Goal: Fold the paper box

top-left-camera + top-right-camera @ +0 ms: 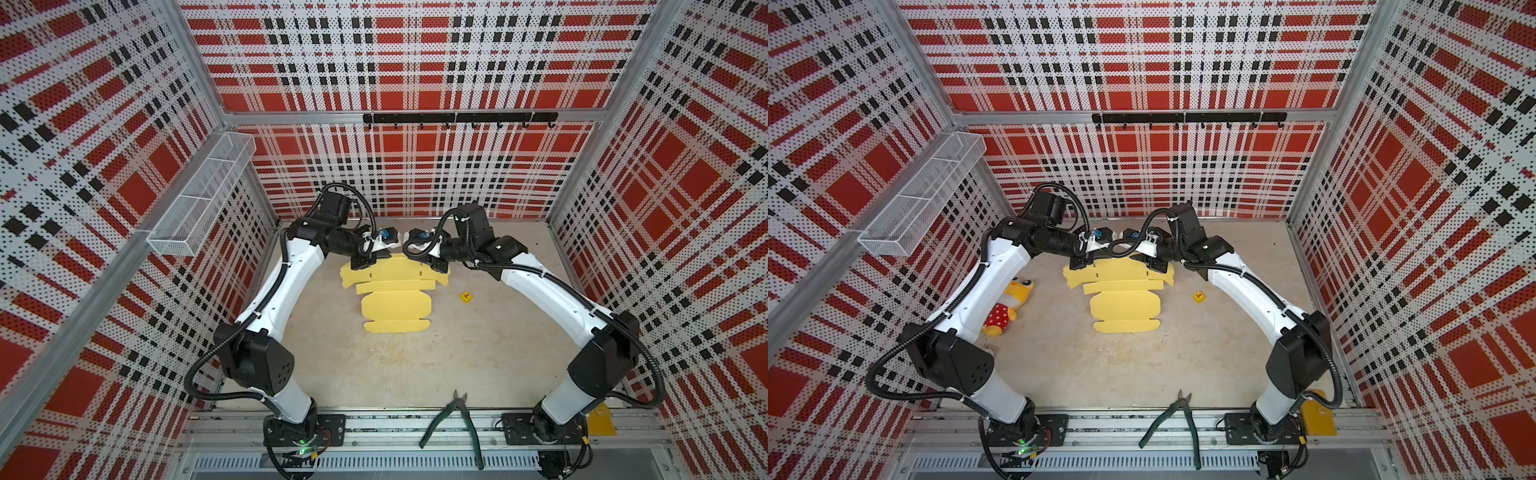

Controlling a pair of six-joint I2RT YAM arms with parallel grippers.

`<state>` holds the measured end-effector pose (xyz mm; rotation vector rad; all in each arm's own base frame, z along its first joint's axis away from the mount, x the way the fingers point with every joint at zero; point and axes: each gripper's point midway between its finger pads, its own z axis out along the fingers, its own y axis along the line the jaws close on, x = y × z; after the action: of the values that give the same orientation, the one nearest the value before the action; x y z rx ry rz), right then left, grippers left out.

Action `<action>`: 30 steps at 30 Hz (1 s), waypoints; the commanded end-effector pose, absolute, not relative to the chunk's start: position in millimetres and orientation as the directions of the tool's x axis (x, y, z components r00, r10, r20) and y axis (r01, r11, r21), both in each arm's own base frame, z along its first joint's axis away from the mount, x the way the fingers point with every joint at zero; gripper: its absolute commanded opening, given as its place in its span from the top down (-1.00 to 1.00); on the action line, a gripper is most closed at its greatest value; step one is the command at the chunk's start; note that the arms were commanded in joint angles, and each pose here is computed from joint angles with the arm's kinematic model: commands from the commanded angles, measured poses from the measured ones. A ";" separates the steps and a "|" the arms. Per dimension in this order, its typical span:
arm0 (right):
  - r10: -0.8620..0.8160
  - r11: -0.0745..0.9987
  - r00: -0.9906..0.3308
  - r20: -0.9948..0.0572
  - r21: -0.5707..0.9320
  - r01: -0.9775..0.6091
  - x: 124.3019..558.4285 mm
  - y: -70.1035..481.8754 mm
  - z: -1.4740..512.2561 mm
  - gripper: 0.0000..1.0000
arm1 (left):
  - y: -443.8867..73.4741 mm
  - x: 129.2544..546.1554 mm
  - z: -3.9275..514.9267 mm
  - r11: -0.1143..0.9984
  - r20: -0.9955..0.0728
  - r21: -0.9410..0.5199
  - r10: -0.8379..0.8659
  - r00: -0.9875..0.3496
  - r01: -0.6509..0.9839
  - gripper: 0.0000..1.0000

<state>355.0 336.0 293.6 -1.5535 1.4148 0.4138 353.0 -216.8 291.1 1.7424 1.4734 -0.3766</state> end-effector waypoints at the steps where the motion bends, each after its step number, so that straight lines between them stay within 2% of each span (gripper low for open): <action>1: -0.573 0.089 0.283 -0.769 -0.402 -0.911 353.7 340.2 289.7 0.38 | -218.9 341.2 299.5 -0.025 -0.673 0.407 0.667 0.319 0.913 0.78; 3: -0.574 0.080 0.278 -0.770 -0.390 -0.917 352.6 342.0 287.4 0.51 | -218.6 341.9 298.9 -0.025 -0.671 0.413 0.668 0.322 0.911 0.78; 5: -0.575 0.077 0.274 -0.771 -0.384 -0.920 352.4 342.2 287.6 0.74 | -218.8 341.8 298.6 -0.023 -0.672 0.412 0.668 0.320 0.911 0.75; 7: -0.579 0.079 0.273 -0.768 -0.386 -0.919 353.3 341.4 288.0 0.92 | -218.2 342.3 300.2 -0.012 -0.675 0.408 0.669 0.311 0.913 0.53; 9: -0.589 0.089 0.274 -0.761 -0.397 -0.913 354.8 338.7 289.0 1.00 | -217.9 343.9 302.8 0.005 -0.678 0.408 0.671 0.300 0.913 0.31; 13: -0.584 0.162 0.240 -0.776 -0.401 -0.902 358.9 332.7 290.0 1.00 | -213.6 349.8 321.4 0.121 -0.723 0.369 0.661 0.203 0.921 0.07; 20: -0.502 0.351 0.156 -0.851 -0.365 -0.862 361.7 316.3 302.3 1.00 | -201.8 360.0 372.6 0.418 -0.834 0.196 0.546 -0.073 0.887 -0.08; 24: -0.487 0.394 0.130 -0.864 -0.350 -0.850 357.5 308.4 299.5 0.98 | -183.9 376.5 388.5 0.623 -0.865 0.063 0.424 -0.269 0.779 -0.02; 26: -0.484 0.402 0.118 -0.867 -0.340 -0.850 353.8 305.4 299.2 0.98 | -172.6 380.8 393.0 0.673 -0.875 0.019 0.369 -0.314 0.740 0.08; 28: -0.478 0.411 0.111 -0.871 -0.333 -0.849 349.7 302.3 299.9 0.98 | -159.6 385.2 391.2 0.710 -0.871 0.013 0.354 -0.341 0.704 0.30; 30: -0.486 0.422 0.102 -0.868 -0.335 -0.842 348.2 297.9 297.5 0.97 | -148.2 388.5 389.5 0.740 -0.870 0.000 0.332 -0.365 0.673 0.72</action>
<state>347.5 302.4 273.5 -1.2864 1.5986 0.4116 382.8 -166.5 385.0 0.9292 1.9140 -0.4445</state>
